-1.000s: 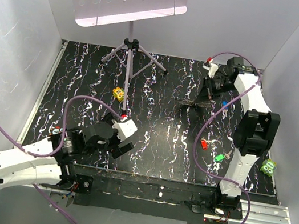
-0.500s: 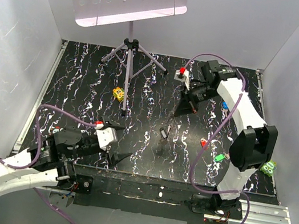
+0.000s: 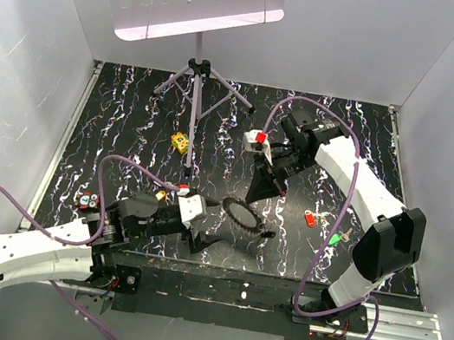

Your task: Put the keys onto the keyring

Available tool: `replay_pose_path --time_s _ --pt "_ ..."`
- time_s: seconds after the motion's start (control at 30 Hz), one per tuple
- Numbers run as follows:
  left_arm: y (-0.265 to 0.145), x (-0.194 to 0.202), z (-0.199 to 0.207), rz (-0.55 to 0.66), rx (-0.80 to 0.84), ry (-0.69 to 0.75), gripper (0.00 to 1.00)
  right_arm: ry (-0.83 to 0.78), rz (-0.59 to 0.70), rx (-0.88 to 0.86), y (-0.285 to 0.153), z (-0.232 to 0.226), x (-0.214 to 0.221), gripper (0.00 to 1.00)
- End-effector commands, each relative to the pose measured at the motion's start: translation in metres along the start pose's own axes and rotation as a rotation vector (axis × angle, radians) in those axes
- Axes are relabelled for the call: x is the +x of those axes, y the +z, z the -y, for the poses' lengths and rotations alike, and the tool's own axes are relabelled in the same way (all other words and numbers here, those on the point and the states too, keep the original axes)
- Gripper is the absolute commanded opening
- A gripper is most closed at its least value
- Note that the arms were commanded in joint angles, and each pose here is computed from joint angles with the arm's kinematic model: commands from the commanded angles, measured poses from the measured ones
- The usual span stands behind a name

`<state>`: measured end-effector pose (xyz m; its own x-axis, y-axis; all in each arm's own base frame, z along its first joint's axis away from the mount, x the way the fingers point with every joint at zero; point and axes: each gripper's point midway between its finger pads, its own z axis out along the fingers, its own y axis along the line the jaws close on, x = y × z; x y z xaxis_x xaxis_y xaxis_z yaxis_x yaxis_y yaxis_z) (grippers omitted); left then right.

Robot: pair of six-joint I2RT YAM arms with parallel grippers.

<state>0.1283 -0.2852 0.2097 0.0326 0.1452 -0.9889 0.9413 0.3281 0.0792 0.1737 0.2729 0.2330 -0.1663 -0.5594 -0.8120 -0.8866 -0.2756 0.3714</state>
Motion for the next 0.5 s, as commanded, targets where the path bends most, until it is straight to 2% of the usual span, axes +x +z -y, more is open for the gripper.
replay_pose_path --time_s 0.0,0.23,0.37,0.47 --pt "-0.001 -0.039 -0.012 0.168 -0.062 0.007 0.79 0.084 0.025 -0.123 0.008 -0.04 0.0 0.01" --pt "0.016 -0.019 -0.003 0.108 -0.01 -0.052 0.56 0.129 0.045 -0.185 0.016 -0.039 0.001 0.01" --pt "0.022 -0.012 -0.006 0.095 -0.025 -0.039 0.55 0.132 0.053 -0.204 0.018 -0.042 0.001 0.01" --pt "0.026 -0.011 -0.012 0.093 -0.051 -0.022 0.5 0.138 0.05 -0.209 0.02 -0.041 0.003 0.01"
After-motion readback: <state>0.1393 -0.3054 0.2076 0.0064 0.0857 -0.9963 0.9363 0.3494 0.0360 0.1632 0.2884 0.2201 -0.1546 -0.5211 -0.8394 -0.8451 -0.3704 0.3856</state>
